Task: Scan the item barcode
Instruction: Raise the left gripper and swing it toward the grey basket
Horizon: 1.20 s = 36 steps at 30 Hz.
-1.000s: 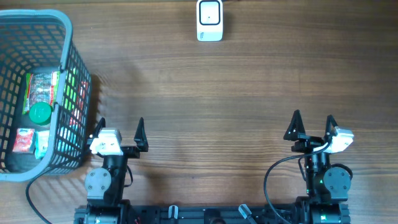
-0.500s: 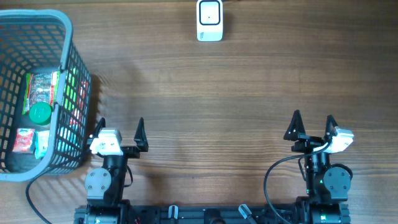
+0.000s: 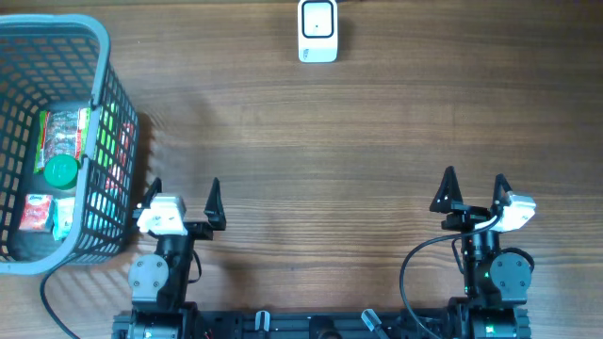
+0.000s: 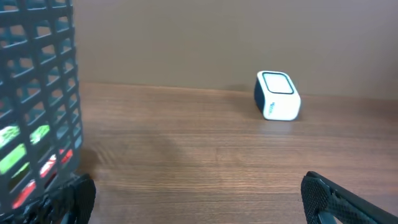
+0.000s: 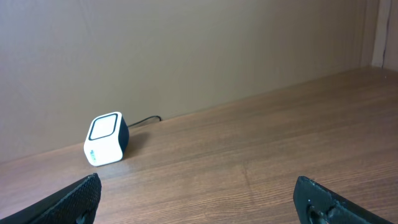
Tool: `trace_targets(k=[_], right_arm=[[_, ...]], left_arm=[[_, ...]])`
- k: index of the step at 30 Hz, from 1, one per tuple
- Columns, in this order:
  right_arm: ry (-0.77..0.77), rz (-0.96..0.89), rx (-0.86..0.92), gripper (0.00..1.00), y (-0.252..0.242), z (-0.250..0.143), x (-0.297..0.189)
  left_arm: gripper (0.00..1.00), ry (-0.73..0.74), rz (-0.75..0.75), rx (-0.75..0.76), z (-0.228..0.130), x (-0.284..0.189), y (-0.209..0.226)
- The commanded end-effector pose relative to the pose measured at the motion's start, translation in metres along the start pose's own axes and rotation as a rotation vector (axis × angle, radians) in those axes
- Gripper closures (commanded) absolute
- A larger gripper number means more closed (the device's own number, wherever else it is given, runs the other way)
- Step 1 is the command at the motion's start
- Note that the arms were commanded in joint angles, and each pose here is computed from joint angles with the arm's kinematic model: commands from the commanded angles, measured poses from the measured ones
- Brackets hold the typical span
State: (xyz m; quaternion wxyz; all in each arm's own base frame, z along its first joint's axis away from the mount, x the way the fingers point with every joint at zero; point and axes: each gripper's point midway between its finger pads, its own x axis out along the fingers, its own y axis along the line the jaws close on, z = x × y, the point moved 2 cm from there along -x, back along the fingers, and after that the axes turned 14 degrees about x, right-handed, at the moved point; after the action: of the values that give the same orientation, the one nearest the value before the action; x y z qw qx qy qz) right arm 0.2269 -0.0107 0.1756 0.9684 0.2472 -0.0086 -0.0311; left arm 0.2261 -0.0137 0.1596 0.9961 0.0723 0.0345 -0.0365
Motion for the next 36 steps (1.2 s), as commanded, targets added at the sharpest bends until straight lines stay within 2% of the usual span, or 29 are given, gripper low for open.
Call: trace_targets(k=[1, 3, 10, 19, 30, 36], right_arm=[[0.007, 0.014, -0.016, 0.0, 0.002, -0.001, 0.0], [0.007, 0.014, -0.017, 0.0, 0.002, -0.001, 0.0], [0.007, 0.014, -0.016, 0.0, 0.002, -0.001, 0.0], [0.007, 0.014, -0.017, 0.0, 0.002, -0.001, 0.0], [0.007, 0.014, -0.016, 0.0, 0.002, -0.001, 0.0], [0.007, 0.014, -0.016, 0.0, 0.002, -0.001, 0.0]], left_arm=[[0.0, -0.007, -0.079, -0.082, 0.0, 0.0, -0.012], [0.0, -0.008, -0.091, -0.133, 0.002, 0.0, -0.014], [0.0, -0.034, -0.164, -0.135, 0.024, -0.008, -0.022], [0.0, -0.006, -0.227, -0.137, 0.08, -0.02, -0.024], [0.0, 0.194, -0.269, -0.163, 0.16, -0.028, -0.016], [0.0, 0.232, -0.304, -0.196, 0.157, -0.031, -0.022]])
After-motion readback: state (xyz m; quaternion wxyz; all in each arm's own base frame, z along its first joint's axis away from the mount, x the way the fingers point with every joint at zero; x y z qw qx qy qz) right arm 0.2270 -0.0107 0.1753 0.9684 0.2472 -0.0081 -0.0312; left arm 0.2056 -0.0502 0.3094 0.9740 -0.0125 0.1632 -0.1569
